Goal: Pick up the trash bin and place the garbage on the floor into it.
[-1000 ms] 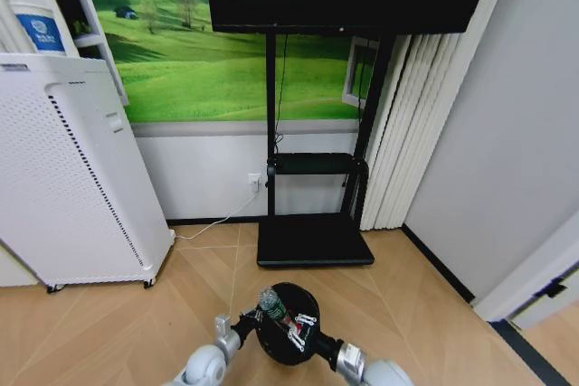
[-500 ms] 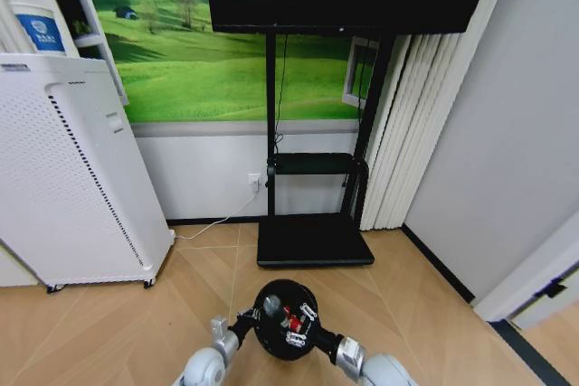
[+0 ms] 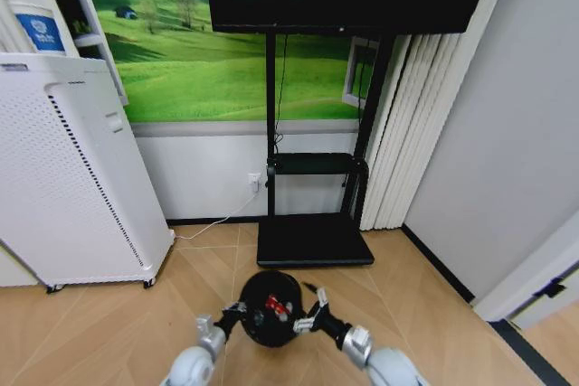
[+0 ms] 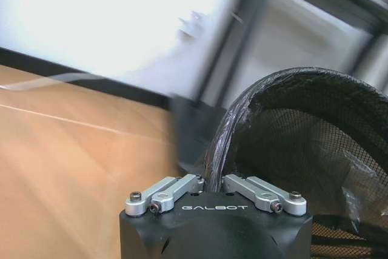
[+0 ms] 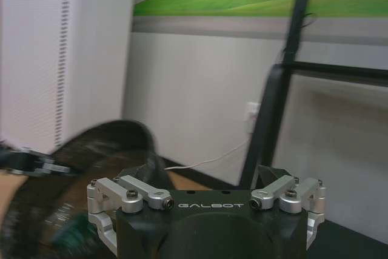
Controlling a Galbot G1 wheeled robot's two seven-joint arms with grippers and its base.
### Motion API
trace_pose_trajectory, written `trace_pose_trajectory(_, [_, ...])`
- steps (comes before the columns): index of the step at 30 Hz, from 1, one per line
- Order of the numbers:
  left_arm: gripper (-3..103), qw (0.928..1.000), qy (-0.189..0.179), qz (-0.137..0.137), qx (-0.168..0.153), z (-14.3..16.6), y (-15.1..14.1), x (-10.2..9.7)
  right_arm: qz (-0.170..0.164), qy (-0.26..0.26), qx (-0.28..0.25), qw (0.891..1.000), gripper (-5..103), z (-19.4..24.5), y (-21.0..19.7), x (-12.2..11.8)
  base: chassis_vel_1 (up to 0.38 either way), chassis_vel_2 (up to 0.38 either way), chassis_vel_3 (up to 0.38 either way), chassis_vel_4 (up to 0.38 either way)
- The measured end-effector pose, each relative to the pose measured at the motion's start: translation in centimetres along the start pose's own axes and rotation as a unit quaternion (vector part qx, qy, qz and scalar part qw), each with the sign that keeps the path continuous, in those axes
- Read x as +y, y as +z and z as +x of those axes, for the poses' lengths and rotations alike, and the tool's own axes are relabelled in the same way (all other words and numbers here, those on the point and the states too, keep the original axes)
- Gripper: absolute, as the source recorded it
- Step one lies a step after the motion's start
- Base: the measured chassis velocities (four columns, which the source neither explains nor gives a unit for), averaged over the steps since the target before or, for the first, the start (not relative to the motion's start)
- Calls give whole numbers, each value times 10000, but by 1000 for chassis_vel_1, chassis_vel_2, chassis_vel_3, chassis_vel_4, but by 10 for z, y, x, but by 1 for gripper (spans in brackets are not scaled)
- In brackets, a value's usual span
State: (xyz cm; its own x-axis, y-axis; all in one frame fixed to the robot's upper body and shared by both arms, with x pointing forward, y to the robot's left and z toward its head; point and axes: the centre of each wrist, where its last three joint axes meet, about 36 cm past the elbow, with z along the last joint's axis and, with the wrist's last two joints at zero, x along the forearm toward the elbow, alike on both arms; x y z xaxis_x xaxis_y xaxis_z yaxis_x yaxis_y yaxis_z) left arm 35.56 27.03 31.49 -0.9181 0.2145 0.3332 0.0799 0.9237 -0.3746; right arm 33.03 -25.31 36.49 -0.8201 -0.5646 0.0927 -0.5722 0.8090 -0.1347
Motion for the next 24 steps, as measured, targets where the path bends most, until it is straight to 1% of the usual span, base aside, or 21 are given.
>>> trace_pose_trajectory(1, [2, 9997, -190, 59, -115, 7, -11, 3, -60, 224, -3, 9997, 100, 0, -2, -2, 0, 0, 0, 0])
trace_pose_trajectory(2, [2, 9997, -190, 59, -115, 7, -11, 3, -60, 224, -3, 9997, 100, 0, -2, -2, 0, 0, 0, 0])
trace_pose_trajectory(3, [2, 9980, -551, 133, -276, 19, -29, 8, -125, 496, -4, 9987, 100, 1, -4, -5, 0, 0, 0, 0])
trace_pose_trajectory(4, [2, 9980, -551, 133, -276, 19, -29, 8, -125, 496, -4, 9987, 100, 1, -4, -5, 0, 0, 0, 0])
trace_pose_trajectory(6, [2, 9910, -1236, 301, -420, 49, -59, 18, -120, 876, 57, 9961, 100, 7, -5, -16, 0, 0, 0, 0])
trace_pose_trajectory(7, [2, 9910, -1236, 301, -420, 49, -59, 18, -120, 876, 57, 9961, 100, 7, -5, -16, 0, 0, 0, 0])
trace_pose_trajectory(8, [2, 9859, -1542, 437, -483, 65, -74, 24, -98, 1040, 76, 9945, 100, 10, -6, -23, 0, 0, 0, 0])
trace_pose_trajectory(9, [2, 9789, -1866, 630, -541, 84, -89, 28, -80, 1194, 91, 9928, 100, 14, -7, -31, 0, 0, 0, 0])
trace_pose_trajectory(10, [2, 9789, -1866, 630, -541, 84, -89, 28, -80, 1194, 91, 9928, 100, 14, -7, -31, 0, 0, 0, 0])
trace_pose_trajectory(12, [2, 9762, -1981, 709, -530, 91, -92, 29, -82, 1233, 100, 9923, 100, 14, -7, -33, 0, 0, 0, 0])
trace_pose_trajectory(15, [2, 9759, -1989, 732, -515, 91, -93, 29, -81, 1239, 104, 9922, 100, 15, -6, -33, 0, 0, 0, 0])
trace_pose_trajectory(16, [2, 9741, -2052, 805, -504, 93, -94, 28, -93, 1260, 109, 9919, 100, 15, -6, -34, 0, 0, 0, 0])
trace_pose_trajectory(17, [2, 9582, -2520, 1214, -595, 111, -107, 19, -207, 1642, 123, 9861, 100, 16, -5, -42, 0, 0, 0, 0])
trace_pose_trajectory(18, [2, 9582, -2520, 1214, -595, 111, -107, 19, -207, 1642, 123, 9861, 100, 16, -5, -42, 0, 0, 0, 0])
trace_pose_trajectory(19, [2, 9456, -2855, 1424, -640, 128, -111, 13, -290, 1854, 124, 9822, 100, 17, -4, -44, 0, 0, 0, 0])
trace_pose_trajectory(20, [2, 9360, -3115, 1544, -547, 139, -107, 12, -394, 2054, 134, 9778, 100, 21, -1, -42, 0, 0, 0, 0])
trace_pose_trajectory(21, [2, 9360, -3115, 1544, -547, 139, -107, 12, -394, 2054, 134, 9778, 100, 21, -1, -42, 0, 0, 0, 0])
trace_pose_trajectory(22, [2, 9326, -3231, 1544, -446, 145, -103, 14, -427, 2199, 159, 9745, 100, 25, 1, -42, 0, 0, 0, 0])
trace_pose_trajectory(23, [2, 9309, -3317, 1484, -381, 153, -97, 22, -464, 2341, 177, 9709, 100, 29, 3, -41, 31, -3, 22, 58])
trace_pose_trajectory(24, [2, 9310, -3355, 1382, -388, 163, -93, 33, -485, 2401, 185, 9694, 100, 30, 4, -39, 0, 0, 0, 0])
